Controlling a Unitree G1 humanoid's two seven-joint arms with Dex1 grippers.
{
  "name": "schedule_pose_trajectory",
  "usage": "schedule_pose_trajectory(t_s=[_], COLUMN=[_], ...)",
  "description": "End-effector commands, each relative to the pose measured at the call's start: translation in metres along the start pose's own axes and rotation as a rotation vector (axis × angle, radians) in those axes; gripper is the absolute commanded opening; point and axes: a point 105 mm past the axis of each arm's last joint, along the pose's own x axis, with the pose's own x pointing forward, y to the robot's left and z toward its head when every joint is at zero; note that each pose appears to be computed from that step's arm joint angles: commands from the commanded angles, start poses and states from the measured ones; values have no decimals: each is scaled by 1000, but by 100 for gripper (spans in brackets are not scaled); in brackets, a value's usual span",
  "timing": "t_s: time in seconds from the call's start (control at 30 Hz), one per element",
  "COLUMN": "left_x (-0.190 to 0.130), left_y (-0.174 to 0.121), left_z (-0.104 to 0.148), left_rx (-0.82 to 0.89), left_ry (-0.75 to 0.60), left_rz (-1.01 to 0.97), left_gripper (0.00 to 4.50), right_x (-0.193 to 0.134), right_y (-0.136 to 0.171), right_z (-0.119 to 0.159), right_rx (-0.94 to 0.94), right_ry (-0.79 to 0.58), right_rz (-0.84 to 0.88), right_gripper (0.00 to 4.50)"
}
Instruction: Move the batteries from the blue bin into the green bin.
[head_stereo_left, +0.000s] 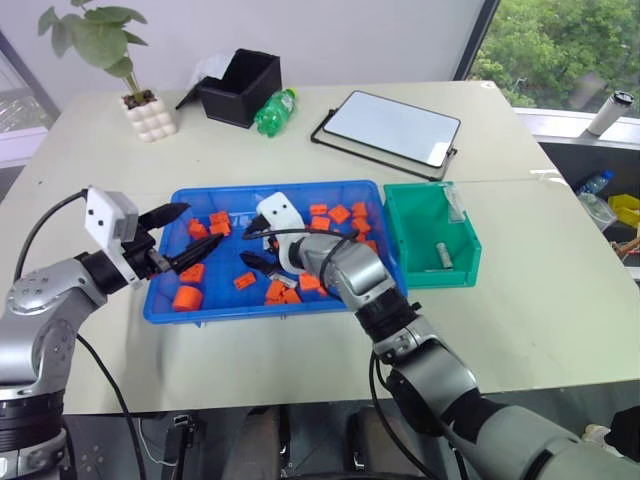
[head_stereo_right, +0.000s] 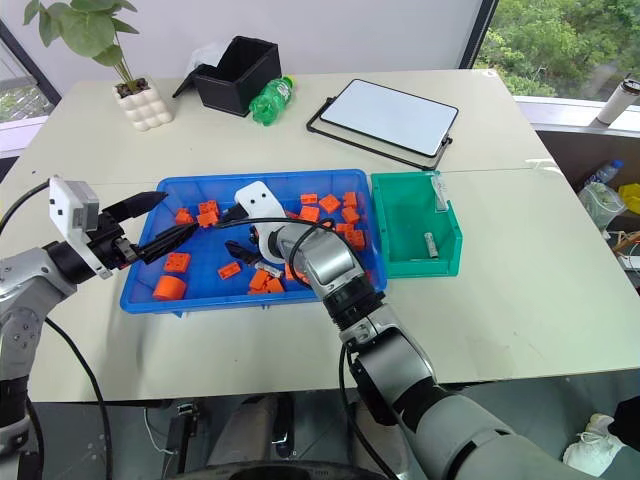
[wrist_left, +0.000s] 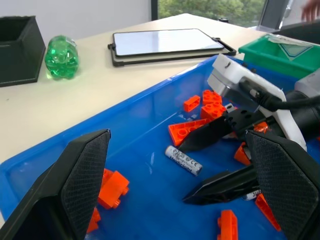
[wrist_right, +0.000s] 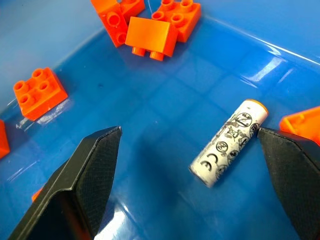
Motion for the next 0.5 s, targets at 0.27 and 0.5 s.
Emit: schedule_pose_trajectory(t_s=[0.27, 0.5], left_x=[-3, -7], left_y=[-1, -5], left_z=[13, 12], left_rx=[50, 54], left_ry=[-35, 13], left_rz=[7, -73], left_gripper=[450, 450], right_x=[1, -23], right_y=[5, -15], right_z=[-19, 30], right_rx=[4, -78], right_ry=[64, -72], right_rz=[20, -9], right_gripper=[4, 4])
